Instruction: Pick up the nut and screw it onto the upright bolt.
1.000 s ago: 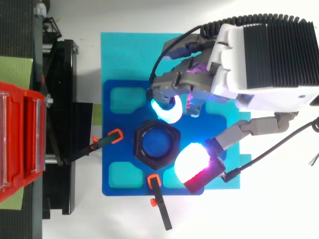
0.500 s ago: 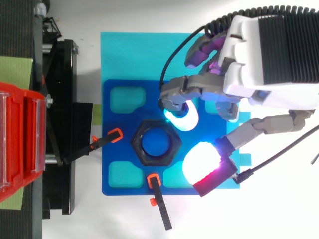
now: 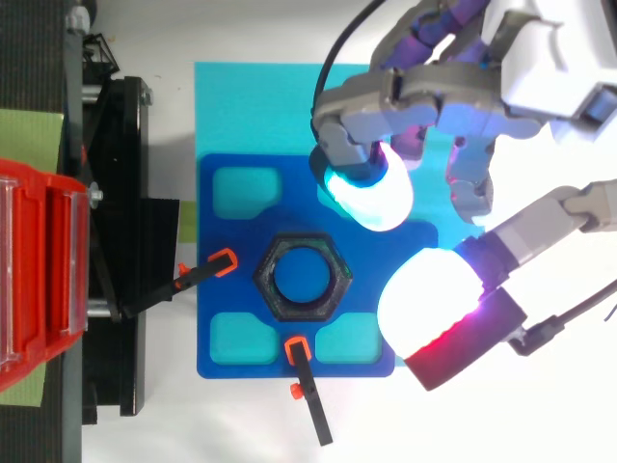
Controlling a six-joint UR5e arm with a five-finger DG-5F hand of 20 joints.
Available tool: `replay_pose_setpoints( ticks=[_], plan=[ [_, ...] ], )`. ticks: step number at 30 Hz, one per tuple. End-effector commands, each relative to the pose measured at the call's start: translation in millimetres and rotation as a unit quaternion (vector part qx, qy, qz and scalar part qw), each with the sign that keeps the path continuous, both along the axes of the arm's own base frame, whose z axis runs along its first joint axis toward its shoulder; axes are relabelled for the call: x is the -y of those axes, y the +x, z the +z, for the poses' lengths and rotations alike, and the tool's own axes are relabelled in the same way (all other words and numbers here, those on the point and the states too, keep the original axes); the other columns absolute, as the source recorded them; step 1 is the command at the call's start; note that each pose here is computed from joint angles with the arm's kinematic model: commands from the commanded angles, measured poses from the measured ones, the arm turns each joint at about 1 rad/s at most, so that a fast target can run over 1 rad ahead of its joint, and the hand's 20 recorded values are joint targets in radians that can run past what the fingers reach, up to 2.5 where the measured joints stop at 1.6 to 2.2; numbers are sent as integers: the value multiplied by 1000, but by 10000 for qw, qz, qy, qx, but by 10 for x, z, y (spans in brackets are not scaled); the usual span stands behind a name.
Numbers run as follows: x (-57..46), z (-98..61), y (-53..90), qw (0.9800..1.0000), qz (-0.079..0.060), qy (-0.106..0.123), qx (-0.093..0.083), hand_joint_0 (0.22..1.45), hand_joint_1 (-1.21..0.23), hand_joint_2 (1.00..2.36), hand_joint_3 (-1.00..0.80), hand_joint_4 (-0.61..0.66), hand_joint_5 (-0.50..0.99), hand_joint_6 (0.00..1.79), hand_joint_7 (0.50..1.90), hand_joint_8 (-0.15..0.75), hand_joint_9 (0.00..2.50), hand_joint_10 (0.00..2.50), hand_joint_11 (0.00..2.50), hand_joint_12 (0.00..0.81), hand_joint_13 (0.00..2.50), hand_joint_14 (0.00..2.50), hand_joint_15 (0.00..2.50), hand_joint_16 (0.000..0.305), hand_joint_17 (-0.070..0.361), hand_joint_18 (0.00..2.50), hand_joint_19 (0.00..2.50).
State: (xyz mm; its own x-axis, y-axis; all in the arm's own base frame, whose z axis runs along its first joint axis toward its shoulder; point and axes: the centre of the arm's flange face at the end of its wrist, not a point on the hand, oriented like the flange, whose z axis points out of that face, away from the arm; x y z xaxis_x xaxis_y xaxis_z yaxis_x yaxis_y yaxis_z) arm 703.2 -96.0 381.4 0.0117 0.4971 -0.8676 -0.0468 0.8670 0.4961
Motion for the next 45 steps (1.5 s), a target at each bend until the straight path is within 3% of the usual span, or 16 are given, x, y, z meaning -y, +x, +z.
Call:
replay_pose_setpoints(
  ticks=[1,4,7,8,11,12,15,16,21,22,24,30,37,45],
  plan=[
    [16,18,7,9998,1,184,18,488,-354,1000,-500,117,28,503,1420,226,1688,19,511,291,1154,20,507,33,75,796,336],
    [0,29,34,9999,-20,30,123,489,-356,1000,-500,110,24,504,1397,226,1689,18,519,294,1155,18,504,34,76,795,347],
    [-24,-76,98,9999,-13,9,147,488,-357,1000,-500,115,17,504,1371,226,1676,18,517,295,1152,20,508,34,76,795,346],
    [-29,-75,126,9997,-42,48,238,488,-357,1000,-500,115,17,504,1371,226,1676,18,517,295,1152,20,508,34,76,795,346],
    [-51,-157,196,9994,-47,86,328,488,-359,1000,-500,137,-16,505,1222,233,1603,19,498,300,1109,20,501,36,80,783,362],
    [-65,-268,239,9995,-41,61,291,486,-358,1000,-500,165,-35,505,1145,229,1550,18,491,313,1078,19,499,37,84,770,373],
    [-88,-272,250,9995,-27,48,314,467,-364,1000,-500,192,-81,504,960,243,1355,13,405,334,971,16,465,42,96,697,387],
    [-101,-363,284,9996,-23,-8,285,466,-366,1000,-500,195,-90,504,939,241,1317,13,390,338,964,17,459,43,97,685,389],
    [-140,-468,356,9993,-6,-93,373,443,-401,1000,-500,144,-154,502,716,242,945,3,84,351,633,6,167,48,109,398,259],
    [-141,-471,365,9991,-7,-98,403,442,-402,1000,-500,143,-155,502,711,242,927,1,71,349,606,5,149,48,109,384,245],
    [-155,-622,407,9994,2,-88,327,439,-403,1000,-500,140,-158,502,679,239,863,0,4,352,532,2,76,48,109,293,186],
    [-172,-690,422,9996,33,-93,281,437,-396,1000,-500,143,-162,501,671,236,784,0,0,355,464,1,32,49,111,203,132],
    [-220,-895,342,9999,66,-108,75,436,-382,1000,-500,152,-155,502,675,242,751,0,0,359,444,0,27,50,112,180,128],
    [-244,-919,334,9998,89,-106,106,436,-378,1000,-500,177,-135,502,751,253,752,0,0,363,442,0,34,50,112,174,126]
  ],
)
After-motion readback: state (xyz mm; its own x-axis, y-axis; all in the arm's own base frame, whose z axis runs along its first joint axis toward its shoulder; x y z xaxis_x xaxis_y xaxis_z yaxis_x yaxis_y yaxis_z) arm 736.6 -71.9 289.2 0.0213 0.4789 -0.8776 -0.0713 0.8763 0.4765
